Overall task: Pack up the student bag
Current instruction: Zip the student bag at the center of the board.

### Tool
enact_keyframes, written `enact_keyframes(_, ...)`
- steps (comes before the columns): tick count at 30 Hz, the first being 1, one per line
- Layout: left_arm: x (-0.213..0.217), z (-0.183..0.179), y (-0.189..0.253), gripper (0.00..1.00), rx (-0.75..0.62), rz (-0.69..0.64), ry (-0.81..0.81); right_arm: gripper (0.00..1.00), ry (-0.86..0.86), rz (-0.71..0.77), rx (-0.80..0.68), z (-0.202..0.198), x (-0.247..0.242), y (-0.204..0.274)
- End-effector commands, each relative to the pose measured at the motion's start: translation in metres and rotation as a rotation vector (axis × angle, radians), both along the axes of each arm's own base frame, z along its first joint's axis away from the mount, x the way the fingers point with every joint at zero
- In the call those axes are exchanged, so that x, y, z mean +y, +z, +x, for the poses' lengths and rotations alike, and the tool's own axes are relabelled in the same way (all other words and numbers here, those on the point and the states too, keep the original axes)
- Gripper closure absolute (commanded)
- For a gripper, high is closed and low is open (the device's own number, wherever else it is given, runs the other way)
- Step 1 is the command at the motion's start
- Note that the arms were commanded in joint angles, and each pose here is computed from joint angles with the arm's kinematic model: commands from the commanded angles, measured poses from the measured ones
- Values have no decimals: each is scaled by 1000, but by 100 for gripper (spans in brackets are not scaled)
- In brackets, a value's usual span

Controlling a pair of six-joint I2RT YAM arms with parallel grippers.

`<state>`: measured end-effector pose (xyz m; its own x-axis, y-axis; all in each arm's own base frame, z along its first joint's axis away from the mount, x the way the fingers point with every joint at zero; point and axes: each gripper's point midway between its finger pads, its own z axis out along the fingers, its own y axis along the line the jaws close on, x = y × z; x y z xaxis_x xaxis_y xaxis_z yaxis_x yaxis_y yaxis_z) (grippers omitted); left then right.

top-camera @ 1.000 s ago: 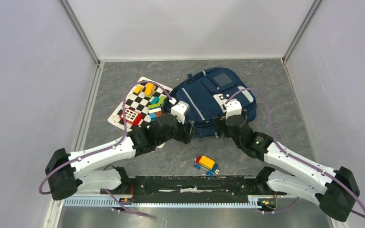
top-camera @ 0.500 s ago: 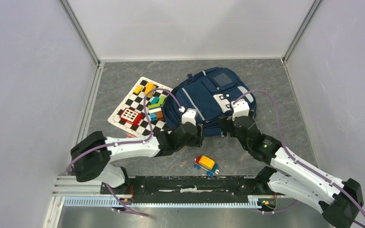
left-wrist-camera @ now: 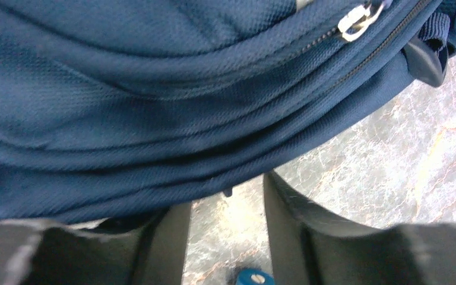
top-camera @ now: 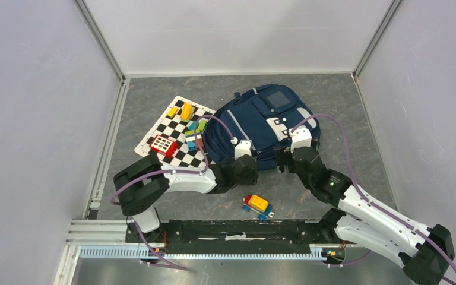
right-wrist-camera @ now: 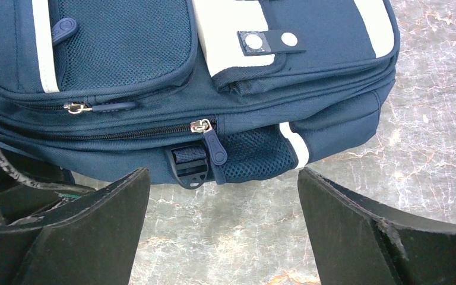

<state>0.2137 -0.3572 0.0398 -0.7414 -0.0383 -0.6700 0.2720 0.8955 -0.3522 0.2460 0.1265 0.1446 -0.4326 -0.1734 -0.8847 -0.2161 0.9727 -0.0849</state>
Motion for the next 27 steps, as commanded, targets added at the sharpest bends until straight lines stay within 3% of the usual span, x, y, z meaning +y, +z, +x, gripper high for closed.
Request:
enact_keyframes(1, -28, 12, 16, 58, -21, -102, 34, 2, 6, 19, -44, 5, 3, 9)
enact_keyframes(4, -23, 15, 17, 89, -34, -88, 52, 2, 42, 16, -46, 5, 7, 10)
enact_keyframes(6, -11, 17, 22, 98, -57, -72, 81, 2, 88, 10, -56, 4, 12, 12)
enact_keyframes(14, 27, 11, 55, 98, -140, -56, 77, 3, 521, -46, -134, -11, 67, 11)
enact_keyframes(27, 35, 4, 79, 98, -178, -60, 16, 11, 733, -144, -267, -11, 114, 7)
